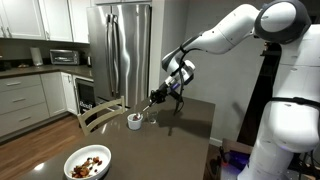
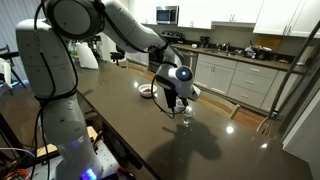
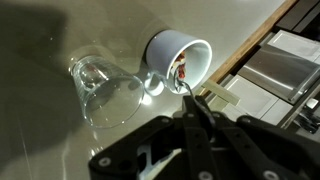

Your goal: Use the spoon to move some of the object from the bowl to the white cup

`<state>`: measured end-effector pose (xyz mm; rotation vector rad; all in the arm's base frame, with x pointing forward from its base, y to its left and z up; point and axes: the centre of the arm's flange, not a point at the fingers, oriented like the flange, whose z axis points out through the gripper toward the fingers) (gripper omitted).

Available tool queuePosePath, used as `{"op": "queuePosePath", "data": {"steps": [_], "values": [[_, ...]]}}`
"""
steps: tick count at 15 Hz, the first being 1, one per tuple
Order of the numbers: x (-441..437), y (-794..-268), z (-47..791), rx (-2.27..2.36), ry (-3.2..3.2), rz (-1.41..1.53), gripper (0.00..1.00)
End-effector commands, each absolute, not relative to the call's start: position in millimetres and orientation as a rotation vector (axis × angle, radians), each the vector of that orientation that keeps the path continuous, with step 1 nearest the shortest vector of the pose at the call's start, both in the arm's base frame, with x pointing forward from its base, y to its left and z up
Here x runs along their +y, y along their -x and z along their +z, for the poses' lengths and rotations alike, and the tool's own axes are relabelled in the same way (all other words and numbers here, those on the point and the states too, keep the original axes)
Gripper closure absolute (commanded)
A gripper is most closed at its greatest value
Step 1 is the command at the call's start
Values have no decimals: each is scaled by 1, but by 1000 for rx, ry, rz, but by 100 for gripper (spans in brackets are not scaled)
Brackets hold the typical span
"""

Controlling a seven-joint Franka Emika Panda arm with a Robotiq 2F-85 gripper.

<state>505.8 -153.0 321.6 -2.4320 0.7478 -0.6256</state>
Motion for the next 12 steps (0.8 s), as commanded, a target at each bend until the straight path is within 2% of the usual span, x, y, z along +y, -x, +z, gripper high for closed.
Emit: {"op": "queuePosePath", "data": {"steps": [1,12], "values": [[-139,-501,335,753,2501,-626,96],[-84,-520,383,589,2686,-651,96]]}}
